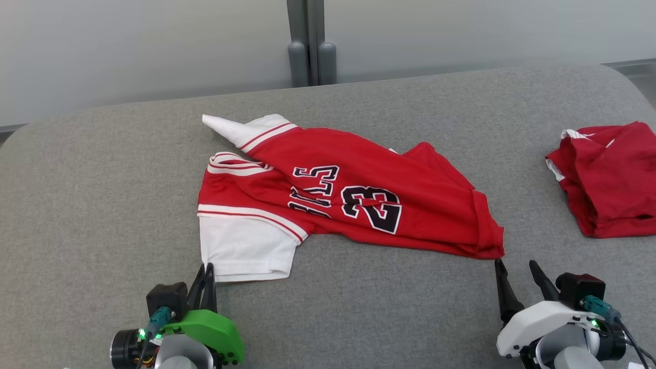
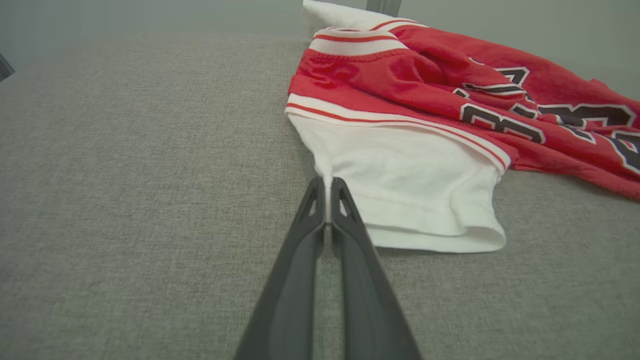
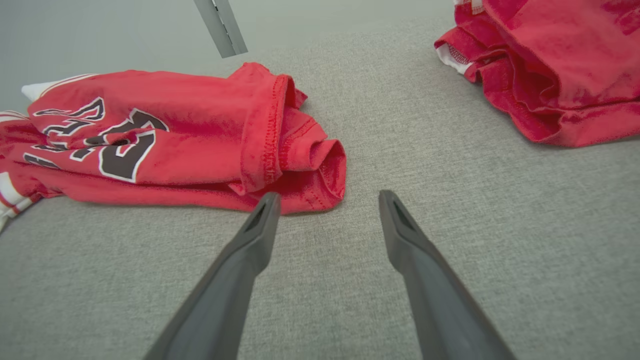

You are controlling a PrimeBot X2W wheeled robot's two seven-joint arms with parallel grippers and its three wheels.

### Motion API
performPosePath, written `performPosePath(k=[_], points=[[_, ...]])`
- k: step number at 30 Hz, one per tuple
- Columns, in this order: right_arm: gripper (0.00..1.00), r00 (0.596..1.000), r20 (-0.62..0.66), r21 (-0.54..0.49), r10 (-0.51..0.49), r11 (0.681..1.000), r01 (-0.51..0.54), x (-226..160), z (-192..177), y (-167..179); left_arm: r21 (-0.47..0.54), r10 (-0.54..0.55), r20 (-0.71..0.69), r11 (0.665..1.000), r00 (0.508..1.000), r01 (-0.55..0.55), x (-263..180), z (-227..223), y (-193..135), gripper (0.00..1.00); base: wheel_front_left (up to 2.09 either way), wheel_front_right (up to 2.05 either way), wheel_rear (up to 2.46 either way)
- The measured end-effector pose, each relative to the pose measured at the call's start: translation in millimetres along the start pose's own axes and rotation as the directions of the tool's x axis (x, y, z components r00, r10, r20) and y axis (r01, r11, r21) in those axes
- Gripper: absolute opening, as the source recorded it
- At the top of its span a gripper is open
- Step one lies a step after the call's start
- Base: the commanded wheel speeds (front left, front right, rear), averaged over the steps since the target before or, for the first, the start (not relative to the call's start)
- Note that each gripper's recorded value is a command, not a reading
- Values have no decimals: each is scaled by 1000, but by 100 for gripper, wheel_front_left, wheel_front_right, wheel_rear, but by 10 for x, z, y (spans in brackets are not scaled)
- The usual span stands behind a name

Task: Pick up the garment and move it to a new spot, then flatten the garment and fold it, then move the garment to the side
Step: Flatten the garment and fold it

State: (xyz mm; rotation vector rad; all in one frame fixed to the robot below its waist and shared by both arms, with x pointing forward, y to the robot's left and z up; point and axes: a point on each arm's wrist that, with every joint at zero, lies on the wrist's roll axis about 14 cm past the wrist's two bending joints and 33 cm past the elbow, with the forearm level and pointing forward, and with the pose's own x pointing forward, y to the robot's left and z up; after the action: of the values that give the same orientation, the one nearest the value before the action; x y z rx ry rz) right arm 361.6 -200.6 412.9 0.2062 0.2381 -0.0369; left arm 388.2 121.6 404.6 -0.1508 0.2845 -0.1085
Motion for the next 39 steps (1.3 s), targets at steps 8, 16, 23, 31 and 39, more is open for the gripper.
performPosePath(k=[8, 16, 23, 31, 39], points=[[100, 996, -82, 46, -33, 998, 37, 190, -153, -41, 2, -6, 26, 1000, 1000, 6, -13, 51, -11, 0, 0, 0, 0], [100, 991, -131, 84, -31, 996, 42, 334, -272, 16, -1, -1, 18, 1000, 1000, 1, -7, 16, 11, 0, 0, 0, 0], [100, 986, -167, 86, -8, 996, 23, 390, -358, 102, -2, 6, 12, 1000, 1000, -6, 1, -4, 26, 0, 0, 0, 0], [0, 983, -179, 91, 37, 996, -21, 387, -383, 256, -2, 8, 27, 1000, 1000, -7, -5, 49, 26, 0, 0, 0, 0], [0, 977, -85, 261, 193, 951, -165, 313, -74, 795, -122, 47, 159, 992, 986, -27, -21, 485, 118, 0, 0, 0, 0]])
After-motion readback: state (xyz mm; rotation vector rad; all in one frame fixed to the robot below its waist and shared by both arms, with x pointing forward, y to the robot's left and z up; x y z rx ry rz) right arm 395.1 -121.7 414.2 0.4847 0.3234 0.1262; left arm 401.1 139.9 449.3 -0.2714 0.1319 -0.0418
